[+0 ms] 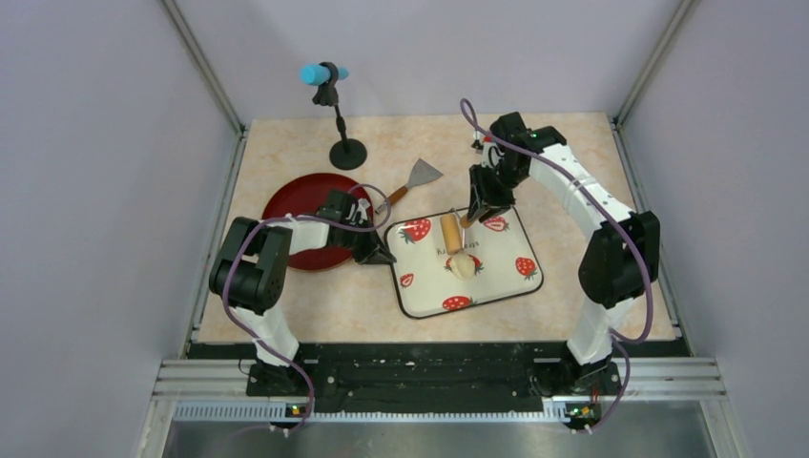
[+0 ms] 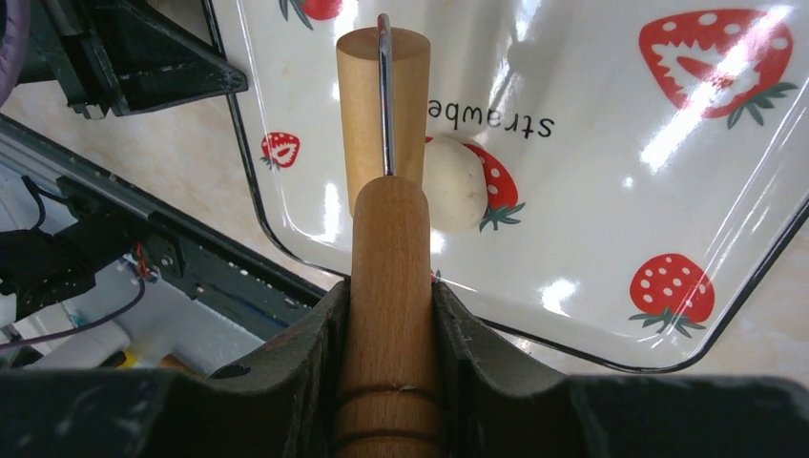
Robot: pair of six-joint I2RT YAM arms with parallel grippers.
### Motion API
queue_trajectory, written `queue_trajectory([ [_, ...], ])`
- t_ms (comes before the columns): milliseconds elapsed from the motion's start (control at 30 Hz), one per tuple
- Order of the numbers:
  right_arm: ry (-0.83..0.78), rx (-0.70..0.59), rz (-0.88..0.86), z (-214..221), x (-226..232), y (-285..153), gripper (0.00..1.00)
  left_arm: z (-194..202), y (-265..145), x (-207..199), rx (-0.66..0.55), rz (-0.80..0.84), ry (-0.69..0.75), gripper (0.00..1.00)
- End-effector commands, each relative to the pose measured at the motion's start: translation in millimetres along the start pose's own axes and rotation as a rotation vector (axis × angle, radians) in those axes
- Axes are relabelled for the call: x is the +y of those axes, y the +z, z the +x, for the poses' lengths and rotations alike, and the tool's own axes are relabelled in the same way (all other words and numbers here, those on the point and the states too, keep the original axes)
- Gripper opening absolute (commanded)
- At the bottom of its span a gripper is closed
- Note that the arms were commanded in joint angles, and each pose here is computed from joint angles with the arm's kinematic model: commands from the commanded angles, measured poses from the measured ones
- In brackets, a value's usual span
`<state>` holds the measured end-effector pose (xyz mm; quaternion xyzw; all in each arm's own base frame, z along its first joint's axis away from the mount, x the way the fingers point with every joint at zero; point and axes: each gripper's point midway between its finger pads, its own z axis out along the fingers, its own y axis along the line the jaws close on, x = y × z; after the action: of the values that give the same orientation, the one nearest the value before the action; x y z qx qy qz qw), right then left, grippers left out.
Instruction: Roll out the dumpling wrappers from the dough
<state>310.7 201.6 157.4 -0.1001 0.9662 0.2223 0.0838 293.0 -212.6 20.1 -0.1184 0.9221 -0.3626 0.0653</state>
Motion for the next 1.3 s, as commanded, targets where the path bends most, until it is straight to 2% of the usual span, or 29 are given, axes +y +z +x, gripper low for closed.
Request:
queue_trajectory([
  [0,-0.052,-0.097,0.003,-18.3,8.8,-25.9,0.00,24.3,0.6,69.9,0.028,-0.261,-0.054,0.00],
  [433,-0.187,0.033,0.218,24.1,-4.8,4.4,0.00,26.3,2.0,71.0,0.034,-0.257,-0.060,0.00],
  [700,-0.196,0.071,0.206,37.3,0.2,15.4,0.00,27.2,2.0,71.7,0.037,-0.258,-0.060,0.00],
  [1267,-0.222,0.064,0.244,41.6,2.3,-13.1,0.00,27.1,2.5,71.0,0.035,-0.254,-0.064,0.00],
])
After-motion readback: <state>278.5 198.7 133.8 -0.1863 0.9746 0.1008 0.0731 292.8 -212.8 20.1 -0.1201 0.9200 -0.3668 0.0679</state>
